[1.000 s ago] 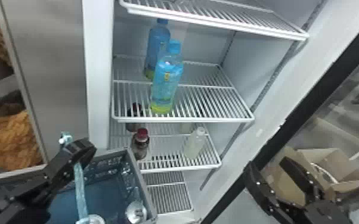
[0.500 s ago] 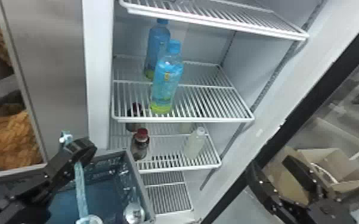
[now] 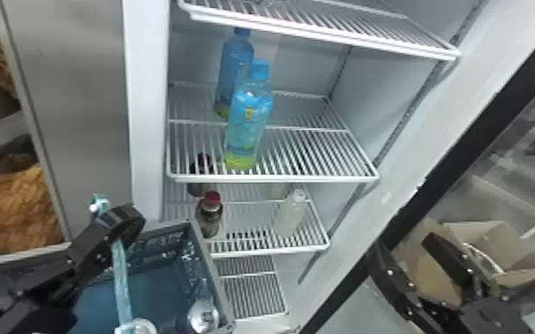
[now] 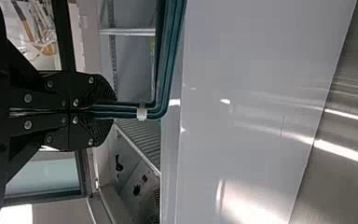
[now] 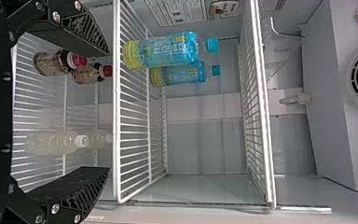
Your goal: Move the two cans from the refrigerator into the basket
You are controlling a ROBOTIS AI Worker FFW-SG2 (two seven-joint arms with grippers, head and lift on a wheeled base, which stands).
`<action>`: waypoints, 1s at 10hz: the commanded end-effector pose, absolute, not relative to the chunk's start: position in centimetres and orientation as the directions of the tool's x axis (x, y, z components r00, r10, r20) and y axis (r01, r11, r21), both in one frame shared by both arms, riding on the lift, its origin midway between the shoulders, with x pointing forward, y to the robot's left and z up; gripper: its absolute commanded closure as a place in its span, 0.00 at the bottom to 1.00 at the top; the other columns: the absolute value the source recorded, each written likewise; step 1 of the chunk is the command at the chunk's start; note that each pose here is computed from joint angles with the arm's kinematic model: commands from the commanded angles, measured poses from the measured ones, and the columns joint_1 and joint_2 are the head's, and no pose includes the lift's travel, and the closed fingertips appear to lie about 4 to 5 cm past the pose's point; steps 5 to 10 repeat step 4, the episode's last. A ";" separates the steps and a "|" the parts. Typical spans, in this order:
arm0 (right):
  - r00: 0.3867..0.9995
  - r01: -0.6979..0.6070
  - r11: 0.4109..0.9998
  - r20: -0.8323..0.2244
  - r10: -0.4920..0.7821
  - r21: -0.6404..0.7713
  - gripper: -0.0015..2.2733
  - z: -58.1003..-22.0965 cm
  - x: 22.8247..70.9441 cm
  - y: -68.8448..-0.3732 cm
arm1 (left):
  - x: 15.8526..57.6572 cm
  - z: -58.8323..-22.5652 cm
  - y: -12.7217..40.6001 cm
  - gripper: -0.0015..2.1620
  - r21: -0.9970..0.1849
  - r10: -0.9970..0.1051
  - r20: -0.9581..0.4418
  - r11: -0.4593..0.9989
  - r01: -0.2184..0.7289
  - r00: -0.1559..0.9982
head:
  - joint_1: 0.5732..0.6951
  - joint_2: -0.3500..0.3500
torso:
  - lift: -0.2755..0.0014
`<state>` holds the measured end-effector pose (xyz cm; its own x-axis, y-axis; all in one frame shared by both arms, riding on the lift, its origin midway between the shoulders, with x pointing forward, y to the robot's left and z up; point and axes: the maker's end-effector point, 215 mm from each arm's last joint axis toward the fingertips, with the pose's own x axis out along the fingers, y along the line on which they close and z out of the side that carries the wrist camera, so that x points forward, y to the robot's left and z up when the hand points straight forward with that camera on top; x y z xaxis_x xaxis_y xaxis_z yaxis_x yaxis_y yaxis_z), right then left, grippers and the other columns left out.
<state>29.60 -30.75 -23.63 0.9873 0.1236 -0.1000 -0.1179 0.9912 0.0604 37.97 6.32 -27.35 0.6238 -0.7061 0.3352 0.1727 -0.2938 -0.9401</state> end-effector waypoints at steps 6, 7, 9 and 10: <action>0.987 -0.116 0.991 -0.105 0.123 0.070 0.08 -23.9 29.5 -30.8 | 37.9 -27.5 6.3 0.56 -0.941 -0.706 0.332 -0.292 0.170 0.625 | 1.00 0.00 | 0.87; 0.987 -0.116 0.991 -0.105 0.123 0.070 0.08 -23.9 29.5 -30.8 | 37.9 -27.5 6.3 0.56 -0.941 -0.706 0.332 -0.292 0.170 0.625 | 1.00 0.00 | 0.87; 0.987 -0.116 0.991 -0.105 0.123 0.070 0.08 -23.9 29.5 -30.8 | 37.9 -27.5 6.3 0.56 -0.941 -0.706 0.332 -0.292 0.170 0.625 | 1.00 0.00 | 0.87; 0.987 -0.116 0.991 -0.105 0.123 0.070 0.08 -23.9 29.5 -30.8 | 37.9 -27.5 6.3 0.56 -0.941 -0.706 0.332 -0.292 0.170 0.625 | 1.00 0.00 | 0.87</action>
